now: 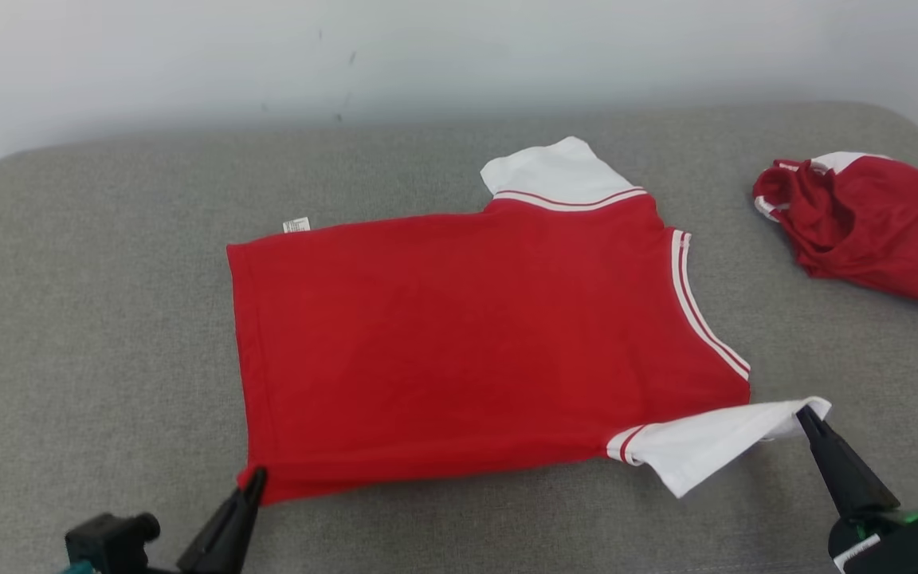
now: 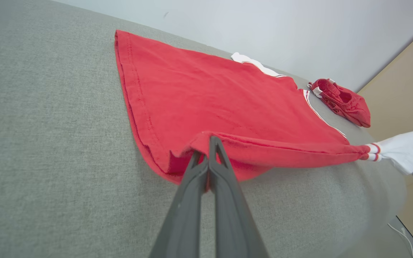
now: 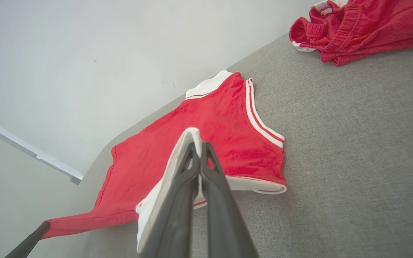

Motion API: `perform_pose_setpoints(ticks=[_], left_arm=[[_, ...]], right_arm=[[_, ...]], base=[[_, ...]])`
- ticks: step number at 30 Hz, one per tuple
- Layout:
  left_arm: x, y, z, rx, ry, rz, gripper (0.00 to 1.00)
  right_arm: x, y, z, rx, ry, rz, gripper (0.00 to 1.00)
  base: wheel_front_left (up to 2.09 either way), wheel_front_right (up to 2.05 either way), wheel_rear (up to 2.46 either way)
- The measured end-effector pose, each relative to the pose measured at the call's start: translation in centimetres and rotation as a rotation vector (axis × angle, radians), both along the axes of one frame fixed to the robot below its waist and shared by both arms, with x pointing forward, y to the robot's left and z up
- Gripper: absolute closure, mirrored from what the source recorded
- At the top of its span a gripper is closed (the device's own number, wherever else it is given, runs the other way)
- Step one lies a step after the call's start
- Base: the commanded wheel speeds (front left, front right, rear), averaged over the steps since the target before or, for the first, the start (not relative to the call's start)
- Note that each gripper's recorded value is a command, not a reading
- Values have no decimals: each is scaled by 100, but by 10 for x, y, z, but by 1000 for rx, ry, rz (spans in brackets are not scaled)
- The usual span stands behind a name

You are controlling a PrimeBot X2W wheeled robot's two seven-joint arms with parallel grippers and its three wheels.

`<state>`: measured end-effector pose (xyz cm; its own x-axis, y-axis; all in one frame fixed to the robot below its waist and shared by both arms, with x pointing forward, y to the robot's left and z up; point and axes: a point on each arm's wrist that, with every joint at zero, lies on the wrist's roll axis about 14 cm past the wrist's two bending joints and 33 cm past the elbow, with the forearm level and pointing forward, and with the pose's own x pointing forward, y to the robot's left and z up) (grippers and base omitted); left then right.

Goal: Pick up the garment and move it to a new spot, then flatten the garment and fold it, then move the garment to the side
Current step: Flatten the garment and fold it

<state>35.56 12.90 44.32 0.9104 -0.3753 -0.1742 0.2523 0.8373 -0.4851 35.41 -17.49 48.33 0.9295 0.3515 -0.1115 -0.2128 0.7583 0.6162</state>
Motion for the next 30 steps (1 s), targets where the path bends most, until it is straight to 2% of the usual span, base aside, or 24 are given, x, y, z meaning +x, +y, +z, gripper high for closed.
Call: perform_pose_setpoints(ticks=[13, 20, 30], left_arm=[[47, 7, 5, 9, -43, 13, 100], [78, 2, 7, -16, -67, 27, 100], [106, 6, -12, 15, -39, 42, 100]], right_arm=[[60, -1, 7, -35, -63, -16, 100], [88, -6, -3, -52, -49, -35, 100], [125, -1, -22, -103, -33, -14, 100]], base=[[0, 0, 0], [0, 0, 0], [0, 0, 0]])
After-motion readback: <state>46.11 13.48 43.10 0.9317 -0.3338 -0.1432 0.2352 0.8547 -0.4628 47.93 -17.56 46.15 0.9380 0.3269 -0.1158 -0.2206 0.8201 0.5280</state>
